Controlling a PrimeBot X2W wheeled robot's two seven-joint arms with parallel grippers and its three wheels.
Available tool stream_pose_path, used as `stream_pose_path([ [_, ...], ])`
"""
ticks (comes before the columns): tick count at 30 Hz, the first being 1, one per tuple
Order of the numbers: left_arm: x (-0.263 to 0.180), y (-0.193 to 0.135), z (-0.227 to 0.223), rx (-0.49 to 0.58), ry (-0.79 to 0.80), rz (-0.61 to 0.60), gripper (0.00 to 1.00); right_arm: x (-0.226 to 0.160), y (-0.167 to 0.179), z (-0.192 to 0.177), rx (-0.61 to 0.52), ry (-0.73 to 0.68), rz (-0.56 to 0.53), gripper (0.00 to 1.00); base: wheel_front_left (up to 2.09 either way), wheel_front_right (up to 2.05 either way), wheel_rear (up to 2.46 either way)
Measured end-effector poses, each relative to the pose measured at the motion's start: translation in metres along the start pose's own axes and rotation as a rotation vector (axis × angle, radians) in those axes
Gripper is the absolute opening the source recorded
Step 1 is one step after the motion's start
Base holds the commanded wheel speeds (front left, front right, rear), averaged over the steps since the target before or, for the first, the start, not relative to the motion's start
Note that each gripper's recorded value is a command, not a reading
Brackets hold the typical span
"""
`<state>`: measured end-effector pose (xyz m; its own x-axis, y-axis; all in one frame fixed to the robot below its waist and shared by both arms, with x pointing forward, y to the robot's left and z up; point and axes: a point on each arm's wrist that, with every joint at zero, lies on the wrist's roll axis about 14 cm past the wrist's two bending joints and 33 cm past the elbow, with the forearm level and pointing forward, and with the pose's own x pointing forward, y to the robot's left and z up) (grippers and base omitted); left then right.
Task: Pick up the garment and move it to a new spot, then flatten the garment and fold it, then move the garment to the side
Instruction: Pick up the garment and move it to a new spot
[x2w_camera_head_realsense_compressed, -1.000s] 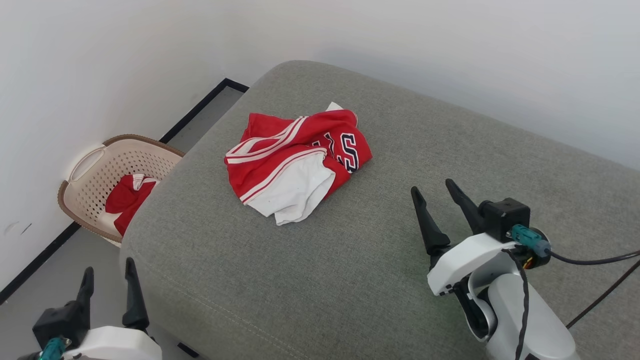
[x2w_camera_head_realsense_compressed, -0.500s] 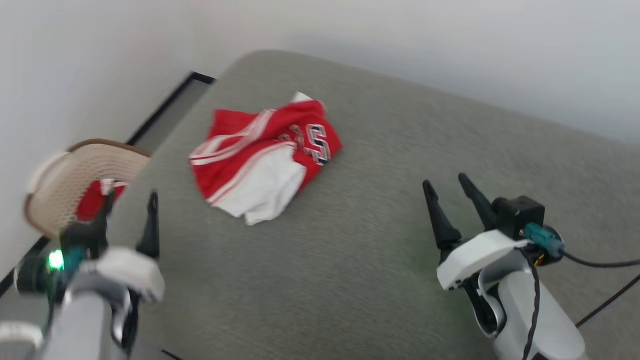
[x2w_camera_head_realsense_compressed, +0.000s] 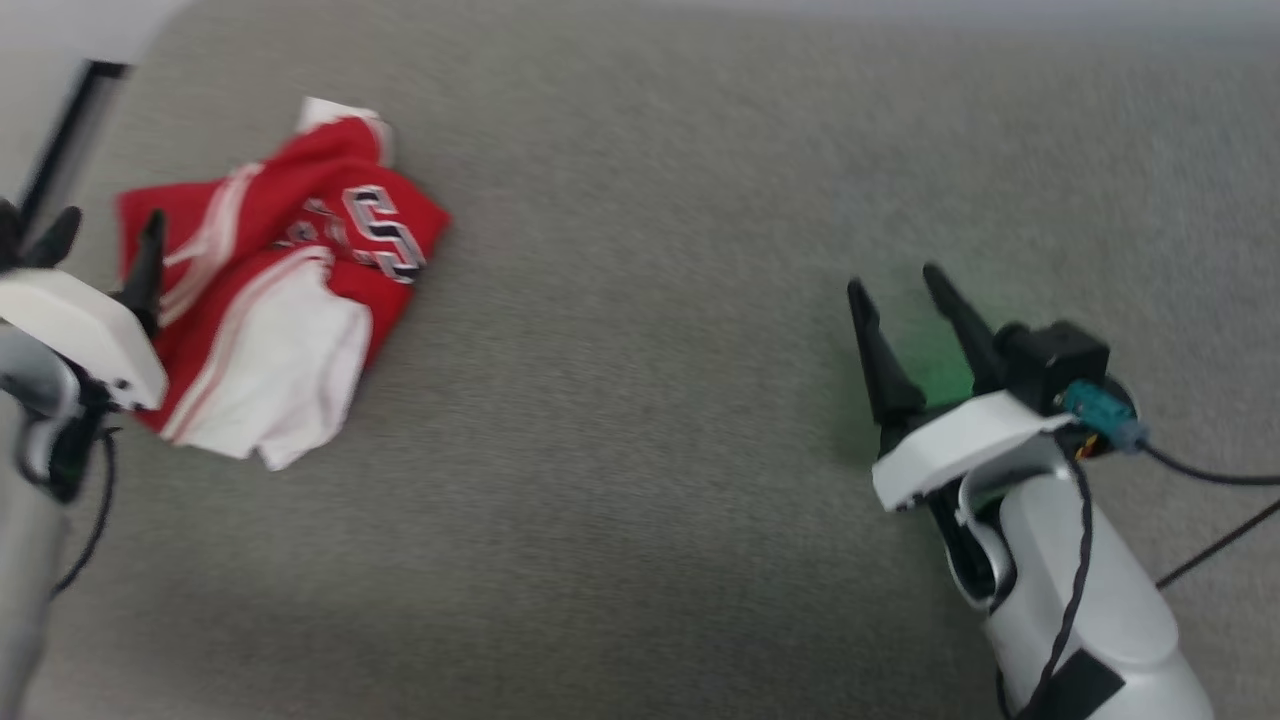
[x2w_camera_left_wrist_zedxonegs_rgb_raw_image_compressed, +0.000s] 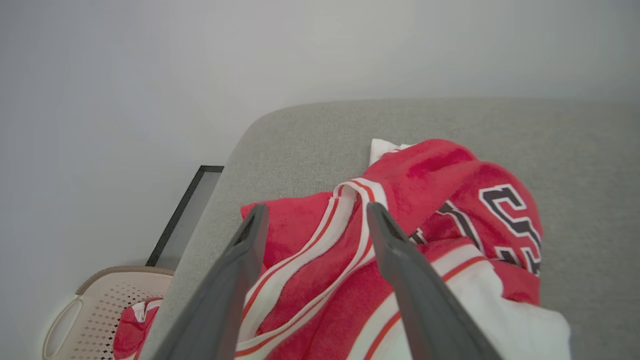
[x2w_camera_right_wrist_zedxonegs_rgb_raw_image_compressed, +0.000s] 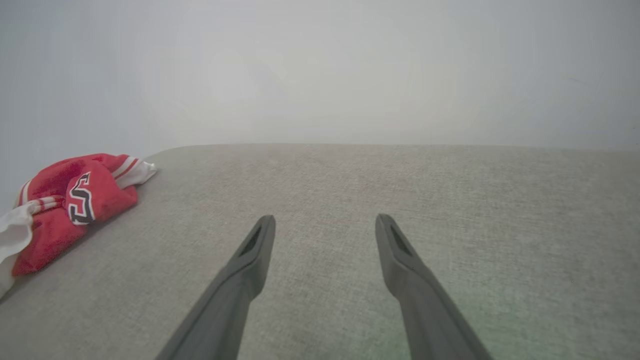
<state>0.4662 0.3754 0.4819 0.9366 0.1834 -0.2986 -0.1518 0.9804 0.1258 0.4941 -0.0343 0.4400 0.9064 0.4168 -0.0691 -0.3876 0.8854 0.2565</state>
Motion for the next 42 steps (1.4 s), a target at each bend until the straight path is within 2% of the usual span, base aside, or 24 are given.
stream_pose_path([
  [4,0.024,-0.009,-0.039,-0.019,0.224,-0.037,1.0,0.001,-0.026,-0.009,0.008,0.011,-0.056,1.0,0.0,0.0,0.0],
  [10,0.045,-0.023,-0.081,-0.025,0.453,-0.094,1.0,0.005,-0.051,-0.022,0.009,0.026,-0.103,1.0,0.0,0.0,0.0],
  [17,0.062,-0.03,-0.112,-0.061,0.623,-0.116,1.0,0.014,-0.062,-0.033,0.006,0.031,-0.105,1.0,0.0,0.0,0.0],
  [22,0.065,-0.038,-0.121,-0.093,0.685,-0.134,1.0,0.016,-0.061,-0.025,0.007,0.003,-0.094,1.0,0.0,0.0,0.0],
  [23,0.065,-0.038,-0.121,-0.101,0.686,-0.136,0.67,0.016,-0.059,-0.022,0.006,-0.005,-0.088,1.0,0.0,0.0,0.0],
  [24,0.064,-0.039,-0.12,-0.102,0.686,-0.138,0.31,0.016,-0.057,-0.019,0.005,-0.011,-0.082,1.0,0.0,0.0,0.0],
  [25,0.064,-0.041,-0.119,-0.1,0.678,-0.142,0.0,0.015,-0.054,-0.017,0.003,-0.017,-0.073,1.0,0.0,0.0,0.0],
  [28,0.062,-0.046,-0.112,-0.109,0.627,-0.154,0.0,0.013,-0.046,-0.007,0.001,-0.04,-0.06,1.0,0.0,0.0,0.0],
  [32,0.06,-0.039,-0.089,-0.069,0.493,-0.145,0.0,0.006,-0.04,0.006,0.001,-0.062,-0.057,1.0,0.0,0.0,0.0],
  [37,0.056,-0.034,-0.027,-0.053,0.247,-0.149,0.0,-0.009,-0.032,0.023,0.022,-0.092,-0.064,1.0,0.0,0.0,0.0],
  [42,0.035,-0.061,0.029,-0.018,0.089,-0.265,0.0,-0.025,-0.022,0.043,0.034,-0.131,-0.065,1.0,0.0,0.0,0.0],
])
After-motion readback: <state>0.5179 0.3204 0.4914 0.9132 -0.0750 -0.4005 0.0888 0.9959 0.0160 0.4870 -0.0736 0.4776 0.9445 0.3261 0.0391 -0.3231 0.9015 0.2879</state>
